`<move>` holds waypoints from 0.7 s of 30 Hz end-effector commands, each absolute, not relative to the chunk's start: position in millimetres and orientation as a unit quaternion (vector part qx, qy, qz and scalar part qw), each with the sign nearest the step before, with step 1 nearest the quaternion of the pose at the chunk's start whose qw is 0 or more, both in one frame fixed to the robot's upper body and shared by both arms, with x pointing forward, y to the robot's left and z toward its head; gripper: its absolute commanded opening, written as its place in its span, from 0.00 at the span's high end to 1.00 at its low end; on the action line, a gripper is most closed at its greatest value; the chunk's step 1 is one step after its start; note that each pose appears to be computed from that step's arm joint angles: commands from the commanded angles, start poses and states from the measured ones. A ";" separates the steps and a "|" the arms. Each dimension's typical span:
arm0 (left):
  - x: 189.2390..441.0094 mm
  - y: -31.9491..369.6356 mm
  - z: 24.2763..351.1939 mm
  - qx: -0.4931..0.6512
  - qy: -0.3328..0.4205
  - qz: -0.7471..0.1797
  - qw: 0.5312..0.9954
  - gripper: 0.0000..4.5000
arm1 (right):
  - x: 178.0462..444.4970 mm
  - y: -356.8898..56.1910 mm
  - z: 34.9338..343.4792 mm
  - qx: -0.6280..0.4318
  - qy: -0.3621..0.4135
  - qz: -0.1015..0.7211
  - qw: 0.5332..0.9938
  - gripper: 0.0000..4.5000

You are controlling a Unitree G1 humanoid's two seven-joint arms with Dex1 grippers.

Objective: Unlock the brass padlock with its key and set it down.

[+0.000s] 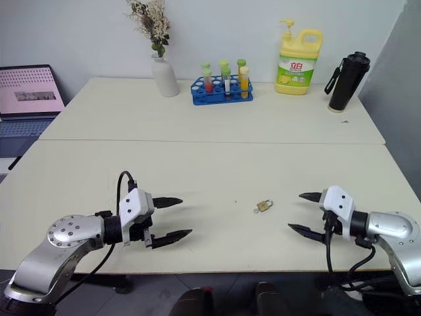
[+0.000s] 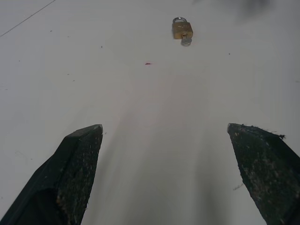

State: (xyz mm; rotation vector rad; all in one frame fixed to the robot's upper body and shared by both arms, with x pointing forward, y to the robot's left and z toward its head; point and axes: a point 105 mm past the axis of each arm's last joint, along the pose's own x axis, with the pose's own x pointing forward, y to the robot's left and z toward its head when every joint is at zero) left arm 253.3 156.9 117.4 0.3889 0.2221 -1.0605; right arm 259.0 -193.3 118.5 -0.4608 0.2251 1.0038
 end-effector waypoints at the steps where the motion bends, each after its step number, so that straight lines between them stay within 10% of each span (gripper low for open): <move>1: 253.9 147.1 133.6 0.185 0.076 -0.515 0.834 0.01 | 258.0 -186.2 130.1 -0.232 0.082 0.488 0.837 0.00; 21: 234.1 125.3 134.9 0.205 0.087 -0.562 0.797 0.01 | 308.1 -145.8 119.5 -0.363 0.124 0.661 0.644 0.00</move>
